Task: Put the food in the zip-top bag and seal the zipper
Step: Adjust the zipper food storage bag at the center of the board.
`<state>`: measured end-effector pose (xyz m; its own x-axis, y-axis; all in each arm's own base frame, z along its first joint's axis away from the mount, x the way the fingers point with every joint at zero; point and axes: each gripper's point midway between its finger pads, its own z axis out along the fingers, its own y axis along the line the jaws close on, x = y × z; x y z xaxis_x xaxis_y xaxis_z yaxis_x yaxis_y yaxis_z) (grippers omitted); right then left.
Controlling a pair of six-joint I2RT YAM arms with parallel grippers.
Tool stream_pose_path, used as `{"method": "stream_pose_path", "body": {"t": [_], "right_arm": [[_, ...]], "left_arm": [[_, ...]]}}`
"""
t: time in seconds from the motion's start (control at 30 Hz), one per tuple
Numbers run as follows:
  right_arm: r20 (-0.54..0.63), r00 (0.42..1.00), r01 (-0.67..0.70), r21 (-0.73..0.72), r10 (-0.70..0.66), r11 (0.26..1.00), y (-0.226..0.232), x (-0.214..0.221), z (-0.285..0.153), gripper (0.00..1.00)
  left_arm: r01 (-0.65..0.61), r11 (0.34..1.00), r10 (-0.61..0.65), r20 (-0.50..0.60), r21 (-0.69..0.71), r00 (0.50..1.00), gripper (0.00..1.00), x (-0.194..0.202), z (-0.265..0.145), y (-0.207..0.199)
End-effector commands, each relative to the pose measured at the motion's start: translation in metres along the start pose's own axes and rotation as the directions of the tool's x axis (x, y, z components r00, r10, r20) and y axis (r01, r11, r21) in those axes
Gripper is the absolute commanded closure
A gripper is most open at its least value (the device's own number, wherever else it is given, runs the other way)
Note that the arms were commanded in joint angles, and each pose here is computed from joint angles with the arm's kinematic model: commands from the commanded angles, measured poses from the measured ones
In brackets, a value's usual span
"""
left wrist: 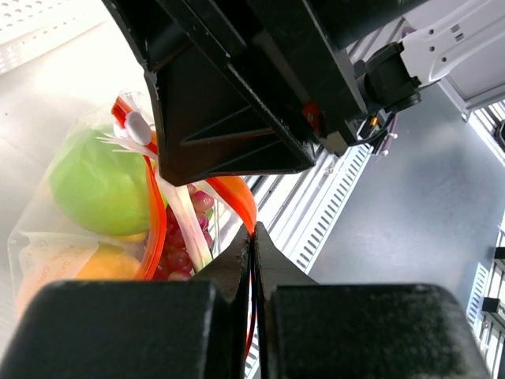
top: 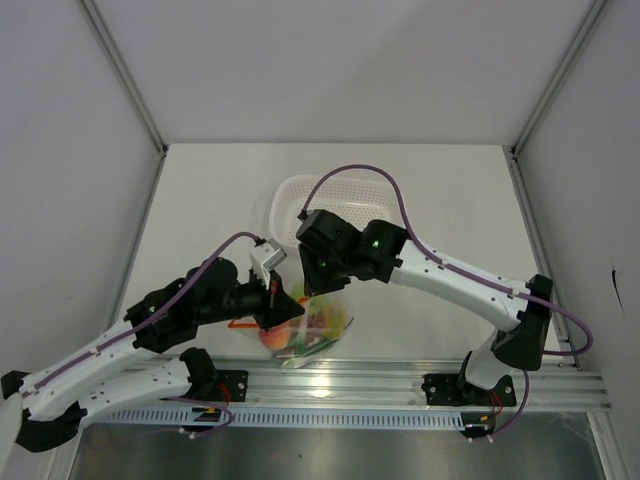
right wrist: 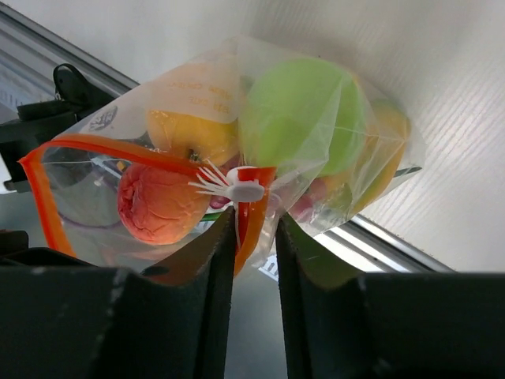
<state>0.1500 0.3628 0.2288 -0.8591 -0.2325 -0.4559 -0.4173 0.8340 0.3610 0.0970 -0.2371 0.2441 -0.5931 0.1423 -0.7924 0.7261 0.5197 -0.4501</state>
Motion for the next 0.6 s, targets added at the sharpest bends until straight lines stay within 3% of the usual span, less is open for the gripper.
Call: {"method": "stream_pose_path", "body": {"t": [0.0,0.13,0.23,0.27,0.33,0.43,0.57], "right_arm": [[0.006,1.0,-0.001,-0.037,0.001,0.999,0.005,0.004,-0.009,0.73],[0.014,1.0,-0.008,-0.037,0.008,0.999,0.002,0.007,-0.011,0.91],[0.03,0.999,-0.009,-0.053,0.011,0.999,-0.002,0.01,-0.019,0.98],[0.025,1.0,-0.009,-0.045,0.01,0.999,-0.007,0.016,-0.018,0.98],[0.06,0.998,0.006,-0.088,-0.001,0.996,-0.005,0.016,-0.028,0.98],[0.067,0.997,0.034,-0.094,-0.028,0.995,-0.013,0.026,-0.028,0.98],[0.101,0.991,0.099,-0.12,-0.087,0.988,-0.018,0.033,-0.036,1.0]], "left_arm": [[-0.033,0.999,0.033,0.015,0.007,0.999,0.99,-0.008,-0.002,-0.004],[-0.041,0.999,0.041,0.014,-0.002,0.999,0.98,-0.01,-0.003,-0.003],[-0.038,0.998,0.041,0.043,-0.058,0.998,0.73,-0.016,-0.008,0.005],[-0.039,0.997,0.043,0.06,-0.071,0.997,0.53,-0.02,-0.014,0.006],[-0.035,0.993,0.047,0.099,-0.115,0.994,0.31,-0.028,-0.022,0.012],[-0.027,0.978,0.059,0.151,-0.206,0.987,0.22,-0.043,-0.036,0.023],[-0.013,0.951,0.089,0.232,-0.309,0.969,0.18,-0.068,-0.059,0.034]]}}
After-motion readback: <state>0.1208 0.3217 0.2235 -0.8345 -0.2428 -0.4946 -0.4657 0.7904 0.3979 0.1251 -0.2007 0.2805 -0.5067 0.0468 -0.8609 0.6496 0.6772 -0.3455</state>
